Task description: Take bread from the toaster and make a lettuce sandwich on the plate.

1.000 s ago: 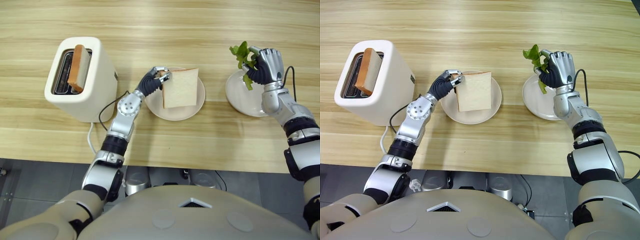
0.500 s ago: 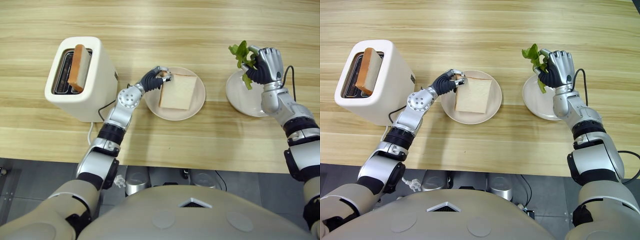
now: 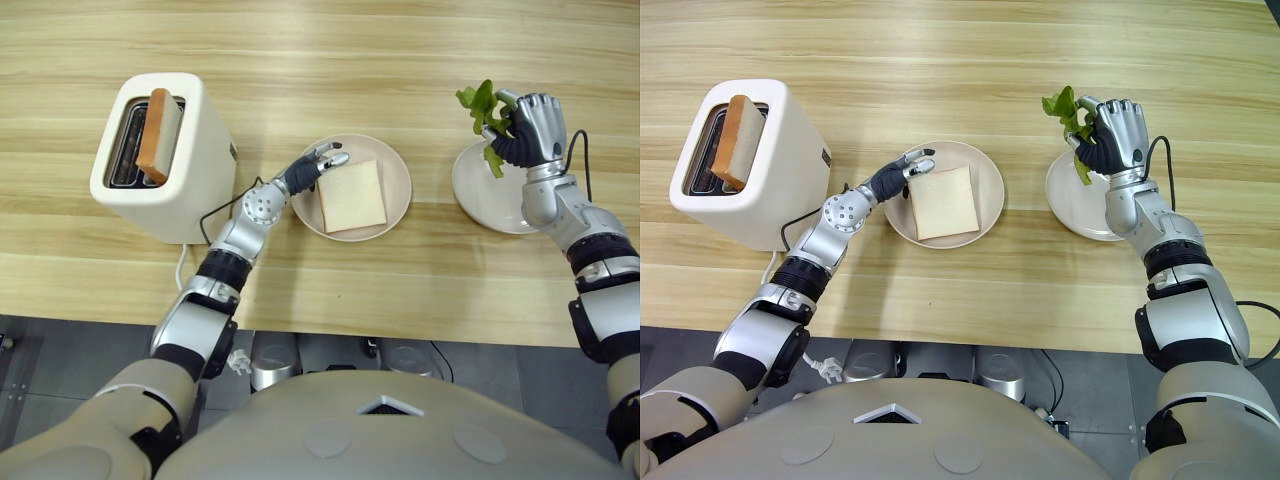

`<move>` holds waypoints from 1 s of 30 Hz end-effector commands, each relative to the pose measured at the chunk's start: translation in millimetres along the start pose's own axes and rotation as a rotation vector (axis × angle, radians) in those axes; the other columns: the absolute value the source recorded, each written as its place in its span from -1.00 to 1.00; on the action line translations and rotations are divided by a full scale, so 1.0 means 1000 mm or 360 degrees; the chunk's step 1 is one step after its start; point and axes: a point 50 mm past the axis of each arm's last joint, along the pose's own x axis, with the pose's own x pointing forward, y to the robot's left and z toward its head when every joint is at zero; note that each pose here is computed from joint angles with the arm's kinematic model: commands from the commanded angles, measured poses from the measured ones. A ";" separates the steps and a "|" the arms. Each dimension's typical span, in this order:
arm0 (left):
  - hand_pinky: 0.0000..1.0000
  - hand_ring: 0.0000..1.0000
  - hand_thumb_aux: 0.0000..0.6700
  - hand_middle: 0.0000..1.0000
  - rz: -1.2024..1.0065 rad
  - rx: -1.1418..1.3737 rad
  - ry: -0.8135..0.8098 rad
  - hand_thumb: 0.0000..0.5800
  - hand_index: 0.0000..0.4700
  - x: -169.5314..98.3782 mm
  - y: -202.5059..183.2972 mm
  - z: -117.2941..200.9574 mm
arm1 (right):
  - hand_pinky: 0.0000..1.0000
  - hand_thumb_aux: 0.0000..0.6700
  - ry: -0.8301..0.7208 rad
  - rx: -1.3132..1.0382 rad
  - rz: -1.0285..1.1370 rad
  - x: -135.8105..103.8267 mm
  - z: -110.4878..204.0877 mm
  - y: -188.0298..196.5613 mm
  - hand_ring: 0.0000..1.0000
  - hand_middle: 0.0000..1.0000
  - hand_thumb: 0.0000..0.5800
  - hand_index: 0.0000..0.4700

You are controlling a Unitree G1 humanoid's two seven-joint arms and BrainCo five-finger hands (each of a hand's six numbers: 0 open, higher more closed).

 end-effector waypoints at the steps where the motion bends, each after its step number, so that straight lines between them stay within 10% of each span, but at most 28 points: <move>1: 1.00 1.00 -1.00 1.00 0.0138 0.0085 -0.0278 -1.00 -1.00 -0.002 0.014 0.030 | 1.00 1.00 -0.0016 -0.0003 0.0023 -0.003 0.001 0.003 1.00 1.00 1.00 0.96; 10: 1.00 1.00 -1.00 1.00 0.0913 0.0937 -0.0688 -1.00 -1.00 -0.043 0.060 0.105 | 1.00 1.00 -0.0197 0.0086 0.0012 0.005 0.025 0.009 1.00 1.00 1.00 0.96; 30: 1.00 1.00 -1.00 1.00 0.1145 0.0762 -0.0814 -1.00 -1.00 -0.111 0.061 0.117 | 1.00 1.00 -0.0708 -0.0026 0.0402 0.029 0.111 0.078 1.00 1.00 1.00 0.96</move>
